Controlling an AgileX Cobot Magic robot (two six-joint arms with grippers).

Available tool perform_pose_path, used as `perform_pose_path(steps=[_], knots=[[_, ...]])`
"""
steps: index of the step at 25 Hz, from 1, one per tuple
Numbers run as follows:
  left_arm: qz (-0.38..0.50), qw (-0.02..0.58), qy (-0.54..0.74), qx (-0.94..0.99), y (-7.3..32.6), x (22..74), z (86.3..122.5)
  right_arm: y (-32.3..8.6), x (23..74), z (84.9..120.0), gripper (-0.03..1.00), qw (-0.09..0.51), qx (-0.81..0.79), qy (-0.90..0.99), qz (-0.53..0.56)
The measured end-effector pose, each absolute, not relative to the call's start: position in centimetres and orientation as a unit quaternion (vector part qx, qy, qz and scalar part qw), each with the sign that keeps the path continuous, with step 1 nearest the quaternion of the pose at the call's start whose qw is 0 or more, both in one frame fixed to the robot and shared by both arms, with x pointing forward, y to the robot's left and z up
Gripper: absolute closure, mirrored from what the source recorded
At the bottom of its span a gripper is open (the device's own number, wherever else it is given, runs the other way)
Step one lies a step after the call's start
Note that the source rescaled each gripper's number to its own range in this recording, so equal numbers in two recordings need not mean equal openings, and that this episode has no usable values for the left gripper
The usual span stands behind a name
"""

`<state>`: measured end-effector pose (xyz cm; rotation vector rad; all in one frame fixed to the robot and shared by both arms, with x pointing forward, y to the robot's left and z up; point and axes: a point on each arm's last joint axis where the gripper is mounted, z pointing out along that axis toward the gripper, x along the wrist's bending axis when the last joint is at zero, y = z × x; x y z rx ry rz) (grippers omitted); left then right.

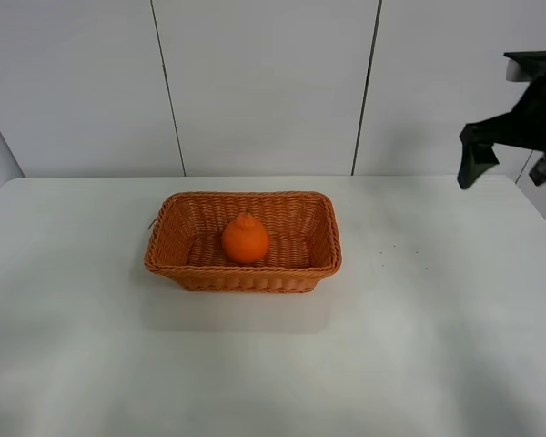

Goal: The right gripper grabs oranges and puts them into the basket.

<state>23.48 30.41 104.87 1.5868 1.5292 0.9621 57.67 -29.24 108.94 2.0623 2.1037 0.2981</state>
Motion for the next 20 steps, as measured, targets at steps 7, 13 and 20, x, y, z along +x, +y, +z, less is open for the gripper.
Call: perform_pose_path(steps=[7,13,20], knots=[[0.373,0.36,0.593,0.616,30.4,23.5,104.9,-29.4,44.8,107.3,-0.03,0.068,0.694,0.713,0.078],[0.373,0.36,0.593,0.616,30.4,23.5,104.9,-29.6,36.2,105.2,-0.03,0.122,0.667,0.725,0.125],[0.373,0.36,0.593,0.616,30.4,23.5,104.9,-29.6,29.6,104.4,-0.03,0.25,0.635,0.686,0.253]])
